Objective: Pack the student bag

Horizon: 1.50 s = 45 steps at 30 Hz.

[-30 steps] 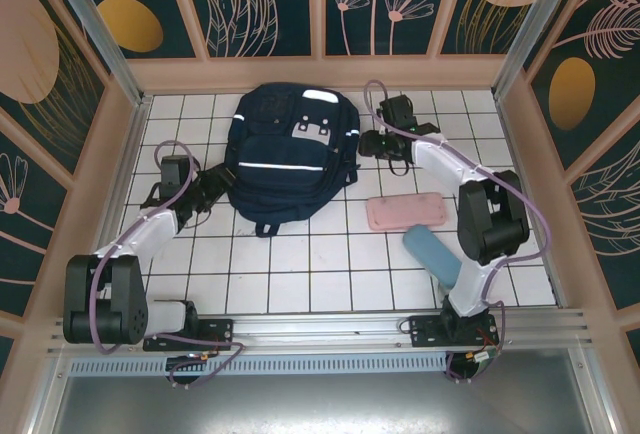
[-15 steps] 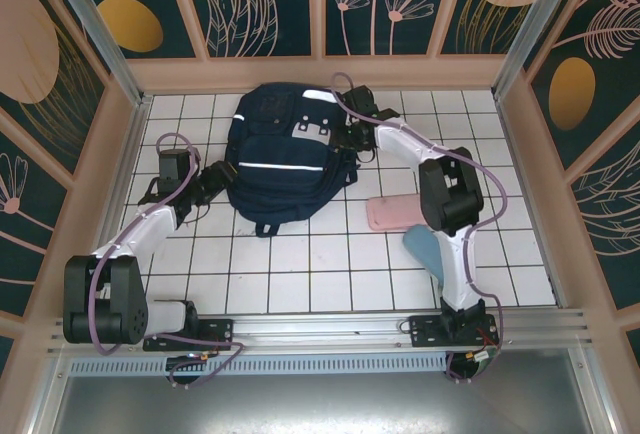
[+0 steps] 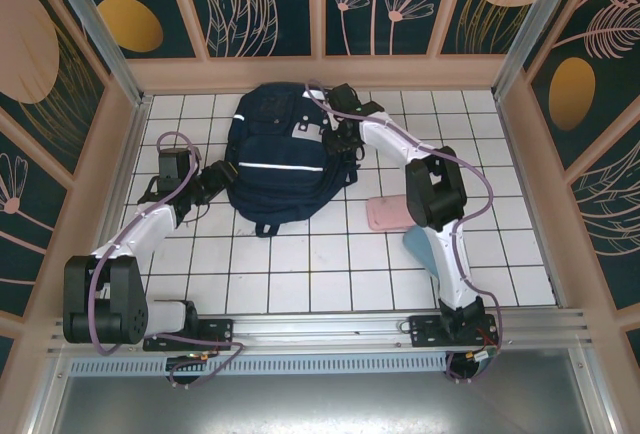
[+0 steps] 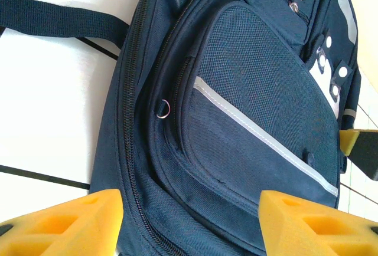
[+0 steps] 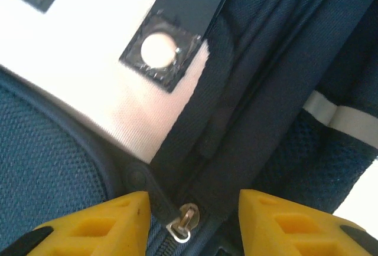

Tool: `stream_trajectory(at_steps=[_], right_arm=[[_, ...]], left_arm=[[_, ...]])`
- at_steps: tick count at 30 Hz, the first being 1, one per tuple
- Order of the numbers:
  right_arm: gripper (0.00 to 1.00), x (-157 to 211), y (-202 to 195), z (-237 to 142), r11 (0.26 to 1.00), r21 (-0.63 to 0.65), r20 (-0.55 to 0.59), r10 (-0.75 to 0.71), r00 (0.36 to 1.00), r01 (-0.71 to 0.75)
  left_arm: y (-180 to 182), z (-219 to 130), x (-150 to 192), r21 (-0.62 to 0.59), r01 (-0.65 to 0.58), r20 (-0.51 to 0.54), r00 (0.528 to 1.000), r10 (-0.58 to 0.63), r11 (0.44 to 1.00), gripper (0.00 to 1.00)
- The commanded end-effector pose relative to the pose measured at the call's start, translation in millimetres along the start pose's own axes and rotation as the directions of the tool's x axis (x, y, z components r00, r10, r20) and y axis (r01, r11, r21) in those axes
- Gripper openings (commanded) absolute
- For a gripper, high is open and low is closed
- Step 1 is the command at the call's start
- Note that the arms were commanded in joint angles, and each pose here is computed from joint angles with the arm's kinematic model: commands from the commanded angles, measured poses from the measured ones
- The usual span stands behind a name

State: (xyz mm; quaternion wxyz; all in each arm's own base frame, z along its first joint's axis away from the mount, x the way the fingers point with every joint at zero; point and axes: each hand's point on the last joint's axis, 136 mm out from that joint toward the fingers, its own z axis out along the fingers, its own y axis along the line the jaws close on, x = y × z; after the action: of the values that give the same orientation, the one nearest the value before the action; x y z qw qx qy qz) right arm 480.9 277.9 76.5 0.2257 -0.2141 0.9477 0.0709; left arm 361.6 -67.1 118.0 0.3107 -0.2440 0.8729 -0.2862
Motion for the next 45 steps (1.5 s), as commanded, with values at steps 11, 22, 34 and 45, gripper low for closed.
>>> stream_trajectory(at_steps=[11, 22, 34, 45], right_arm=[[0.47, 11, 1, 24, 0.986, 0.033, -0.100, -0.159, 0.982, 0.163], [0.53, 10, -8, 41, 0.985, 0.066, -0.102, -0.153, 0.983, 0.160], [0.57, 24, 10, 43, 0.983, -0.100, -0.105, -0.164, 0.981, 0.154], [0.52, -23, -73, -2, 0.904, 0.407, 0.155, 0.074, 0.985, -0.132]], left_arm=[[-10, 4, -5, 0.029, -0.029, -0.017, 0.999, 0.029, 0.999, 0.63], [-33, 18, -9, 0.092, -0.064, -0.042, 0.997, 0.068, 0.994, 0.63], [-49, 68, 10, 0.130, -0.139, -0.140, 0.978, 0.157, 0.982, 0.49], [27, 101, 42, -0.161, -0.073, -0.232, 0.972, 0.034, 0.984, 0.38]])
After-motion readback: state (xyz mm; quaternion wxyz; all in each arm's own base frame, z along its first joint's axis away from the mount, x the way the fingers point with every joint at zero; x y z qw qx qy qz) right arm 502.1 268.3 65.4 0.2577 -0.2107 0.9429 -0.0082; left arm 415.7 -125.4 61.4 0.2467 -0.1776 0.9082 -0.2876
